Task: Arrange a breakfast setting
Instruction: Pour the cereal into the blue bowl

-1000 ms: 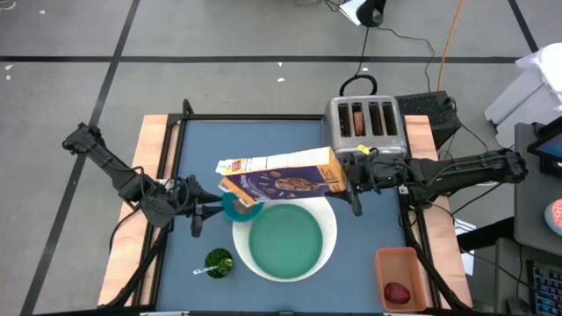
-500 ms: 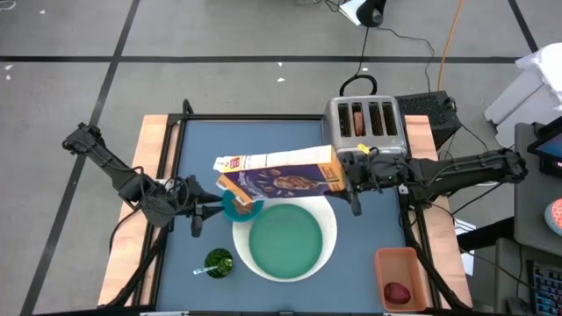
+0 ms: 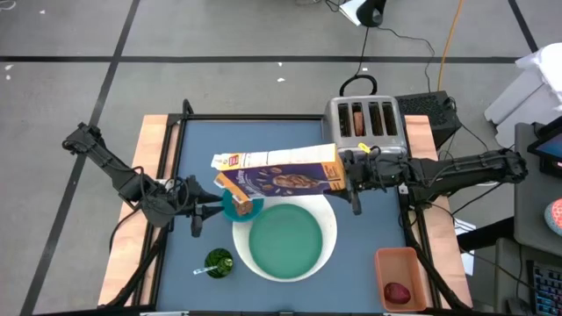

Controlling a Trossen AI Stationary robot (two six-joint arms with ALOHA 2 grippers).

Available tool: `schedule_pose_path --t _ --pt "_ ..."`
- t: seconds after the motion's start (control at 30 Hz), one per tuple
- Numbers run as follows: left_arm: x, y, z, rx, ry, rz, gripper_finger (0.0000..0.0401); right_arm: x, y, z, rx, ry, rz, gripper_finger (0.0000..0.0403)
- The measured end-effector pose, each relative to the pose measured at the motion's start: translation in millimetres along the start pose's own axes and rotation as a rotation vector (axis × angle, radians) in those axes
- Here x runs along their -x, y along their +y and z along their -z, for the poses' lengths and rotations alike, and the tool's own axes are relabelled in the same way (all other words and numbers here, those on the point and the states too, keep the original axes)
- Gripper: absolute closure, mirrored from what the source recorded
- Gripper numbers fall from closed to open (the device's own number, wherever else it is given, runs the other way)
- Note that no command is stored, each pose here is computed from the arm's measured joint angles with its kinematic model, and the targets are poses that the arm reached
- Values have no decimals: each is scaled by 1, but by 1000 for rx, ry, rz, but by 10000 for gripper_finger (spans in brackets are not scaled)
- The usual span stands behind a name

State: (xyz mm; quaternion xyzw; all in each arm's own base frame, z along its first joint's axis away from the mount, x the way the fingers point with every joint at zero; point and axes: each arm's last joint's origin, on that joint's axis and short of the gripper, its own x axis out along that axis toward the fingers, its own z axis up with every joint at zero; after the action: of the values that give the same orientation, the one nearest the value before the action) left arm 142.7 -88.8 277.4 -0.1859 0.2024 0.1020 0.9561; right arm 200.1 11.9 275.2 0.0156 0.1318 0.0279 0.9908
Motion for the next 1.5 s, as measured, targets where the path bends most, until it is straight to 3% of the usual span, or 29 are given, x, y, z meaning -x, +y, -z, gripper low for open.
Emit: schedule_pose_path --t 0.4,0.8,1.07,1.27,1.5 --pt "0 0 0 1 -1 0 242 7 1 -28 25 24 -1 218" --pt "-14 -1 3 -16 6 -74 242 7 1 -19 -27 134 5 217" --pt "-18 -1 5 -28 17 -90 242 6 1 -26 3 59 1 221" --pt "-18 -1 5 -28 16 -90 242 -6 1 -15 -13 153 5 223" --pt "-18 -1 5 -28 16 -89 242 -8 1 -19 9 114 2 218"
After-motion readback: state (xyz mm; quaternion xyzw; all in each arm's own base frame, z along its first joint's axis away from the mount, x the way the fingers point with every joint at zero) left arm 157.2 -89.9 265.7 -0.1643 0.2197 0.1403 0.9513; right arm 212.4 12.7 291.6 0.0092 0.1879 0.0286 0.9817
